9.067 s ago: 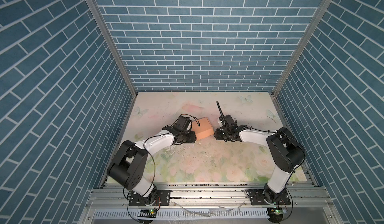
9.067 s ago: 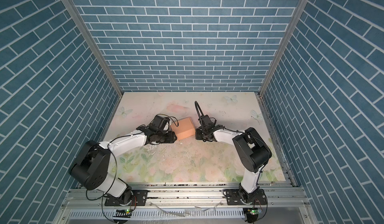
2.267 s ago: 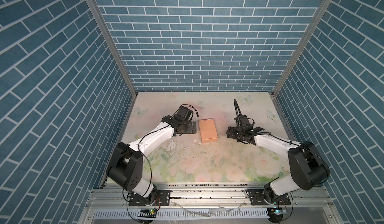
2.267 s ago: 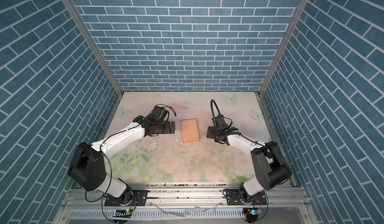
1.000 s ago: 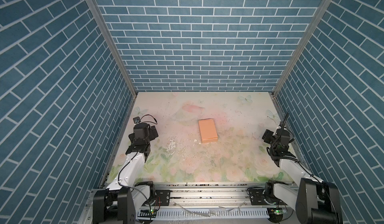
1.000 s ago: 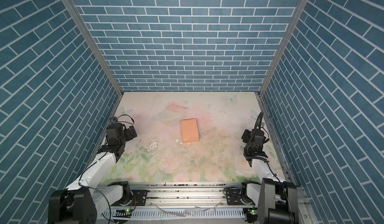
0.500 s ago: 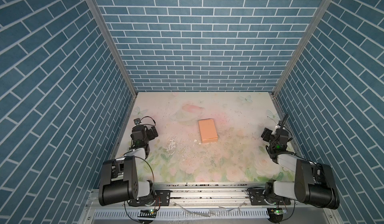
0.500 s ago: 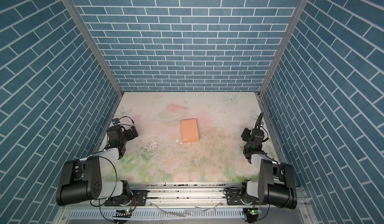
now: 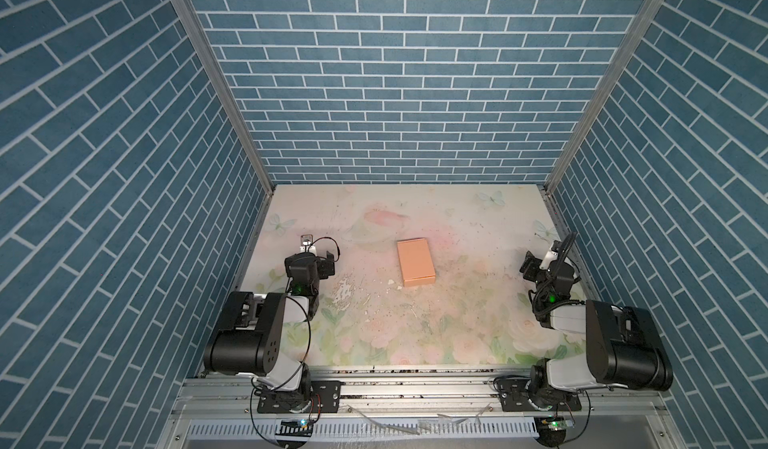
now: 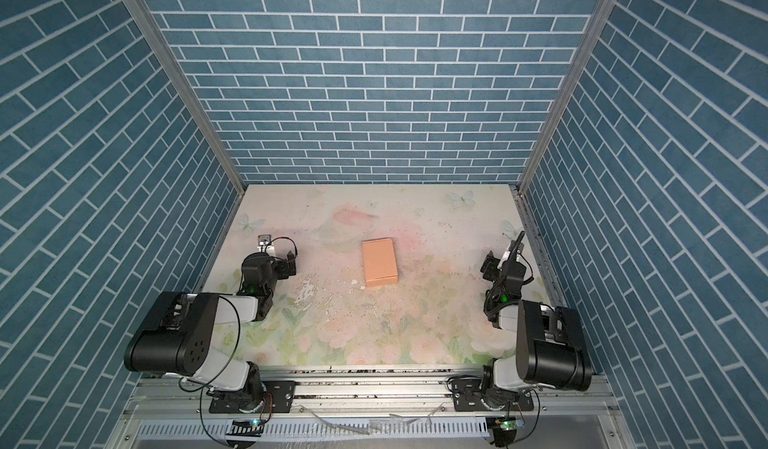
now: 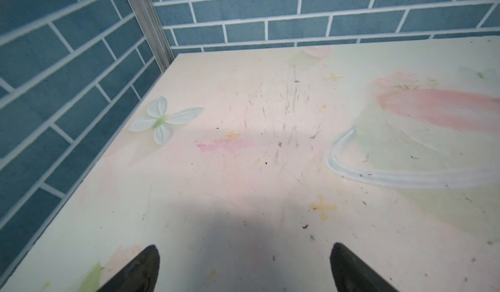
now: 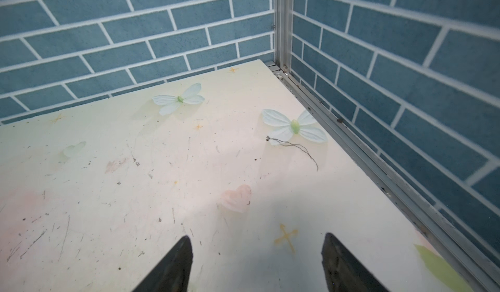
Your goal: Fold the paper box
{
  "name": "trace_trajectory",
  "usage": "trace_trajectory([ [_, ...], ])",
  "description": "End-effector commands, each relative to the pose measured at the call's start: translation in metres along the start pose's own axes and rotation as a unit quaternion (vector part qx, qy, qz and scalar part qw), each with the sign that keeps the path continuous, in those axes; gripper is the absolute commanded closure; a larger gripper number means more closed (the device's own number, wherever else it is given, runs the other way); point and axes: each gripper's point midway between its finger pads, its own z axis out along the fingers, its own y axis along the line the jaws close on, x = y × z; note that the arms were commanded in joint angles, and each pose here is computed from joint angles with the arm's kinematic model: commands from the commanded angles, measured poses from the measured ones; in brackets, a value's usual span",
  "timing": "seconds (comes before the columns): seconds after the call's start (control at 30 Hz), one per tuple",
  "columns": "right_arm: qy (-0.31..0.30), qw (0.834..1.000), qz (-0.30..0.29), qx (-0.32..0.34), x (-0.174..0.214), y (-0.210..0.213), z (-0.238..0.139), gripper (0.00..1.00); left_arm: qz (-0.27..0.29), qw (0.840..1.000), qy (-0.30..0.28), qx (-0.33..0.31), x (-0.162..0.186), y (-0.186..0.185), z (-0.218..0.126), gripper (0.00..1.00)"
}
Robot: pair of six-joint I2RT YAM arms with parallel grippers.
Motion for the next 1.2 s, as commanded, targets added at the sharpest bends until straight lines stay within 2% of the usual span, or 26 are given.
trace_trajectory([
  [0.0,-0.007,0.998,-0.052,-0.015,-0.002,0.014,0.002,0.24,0.002,0.999,-0.026,-0.020,-0.013,0.007,0.000,0.00],
  [0.13,-0.005,0.998,-0.055,-0.019,-0.004,0.018,0.010,0.25,0.003,0.999,-0.025,-0.021,-0.012,0.007,0.000,0.00],
  [0.2,0.031,0.998,-0.055,-0.009,0.001,0.016,0.019,0.25,0.003,0.999,-0.025,-0.021,-0.012,0.008,0.000,0.01],
  [0.3,0.029,0.998,-0.055,-0.015,-0.001,0.018,0.019,0.23,0.003,0.999,-0.026,-0.021,-0.012,0.007,0.000,0.00],
  [0.37,0.028,0.998,-0.054,-0.016,-0.001,0.018,0.019,0.01,0.003,0.999,-0.025,-0.020,-0.012,0.007,-0.001,0.01],
  [1.17,0.027,0.998,-0.057,-0.019,-0.001,0.019,0.018,0.01,0.005,0.999,-0.026,-0.022,-0.012,0.007,-0.001,0.00],
])
